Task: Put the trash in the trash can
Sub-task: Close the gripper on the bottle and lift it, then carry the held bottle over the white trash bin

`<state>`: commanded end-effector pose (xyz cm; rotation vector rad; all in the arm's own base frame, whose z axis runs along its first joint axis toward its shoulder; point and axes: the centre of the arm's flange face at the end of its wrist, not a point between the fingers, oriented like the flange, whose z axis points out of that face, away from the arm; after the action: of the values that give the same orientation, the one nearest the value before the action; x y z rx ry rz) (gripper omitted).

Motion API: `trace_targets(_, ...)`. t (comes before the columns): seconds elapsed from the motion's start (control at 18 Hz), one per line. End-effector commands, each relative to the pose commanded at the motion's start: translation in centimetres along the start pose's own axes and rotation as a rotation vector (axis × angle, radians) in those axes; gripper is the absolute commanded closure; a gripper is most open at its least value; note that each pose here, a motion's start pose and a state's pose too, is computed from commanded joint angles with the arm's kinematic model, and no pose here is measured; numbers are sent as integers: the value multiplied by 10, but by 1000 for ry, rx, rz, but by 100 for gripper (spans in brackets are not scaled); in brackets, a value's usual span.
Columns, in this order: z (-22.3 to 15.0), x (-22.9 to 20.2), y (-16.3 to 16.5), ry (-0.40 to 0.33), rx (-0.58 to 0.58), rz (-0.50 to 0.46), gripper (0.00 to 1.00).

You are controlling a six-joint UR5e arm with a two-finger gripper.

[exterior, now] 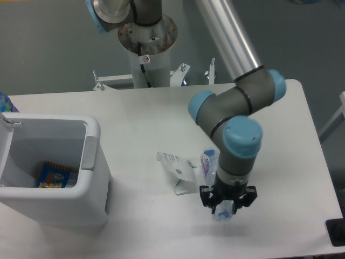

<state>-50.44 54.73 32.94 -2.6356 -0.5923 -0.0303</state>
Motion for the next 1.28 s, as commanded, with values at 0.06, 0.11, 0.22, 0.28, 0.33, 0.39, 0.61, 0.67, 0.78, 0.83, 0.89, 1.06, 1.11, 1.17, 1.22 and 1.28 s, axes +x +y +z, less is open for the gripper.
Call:
trace_targets(0.06, -11, 2, -5, 17, 29, 3, 46)
trace_targets(0.11, -19, 4, -10, 31, 54, 7, 46)
trace_targets(0.22, -40, 5, -20, 48, 103, 12, 46)
trace_targets(0.28, -49, 8, -24, 59, 124, 12, 46)
trace_targets(0.33, -58, 12, -28, 73, 146, 8, 46)
trace_targets(0.39, -70, 16, -33, 88, 173, 9, 46)
trace_targets(0.61, -104, 35, -47, 140, 251, 7, 46)
trace_targets(0.67, -114, 40, -50, 154, 269, 12, 46)
trace_targets(0.78, -132, 49, -53, 186, 306, 21, 46)
trace_targets(0.83, -141, 55, -54, 203, 324, 30, 46)
trace_targets(0.89, -151, 60, -55, 219, 343, 34, 46)
trace_targets(1.06, -180, 75, -59, 260, 392, 37, 46)
trace_targets(1.11, -190, 81, -62, 281, 412, 42, 46)
trace_targets(1.17, -199, 85, -63, 298, 429, 47, 46)
trace_targets(1.22, -207, 91, -64, 317, 445, 55, 46)
trace_targets(1.28, -213, 98, -66, 338, 461, 69, 46)
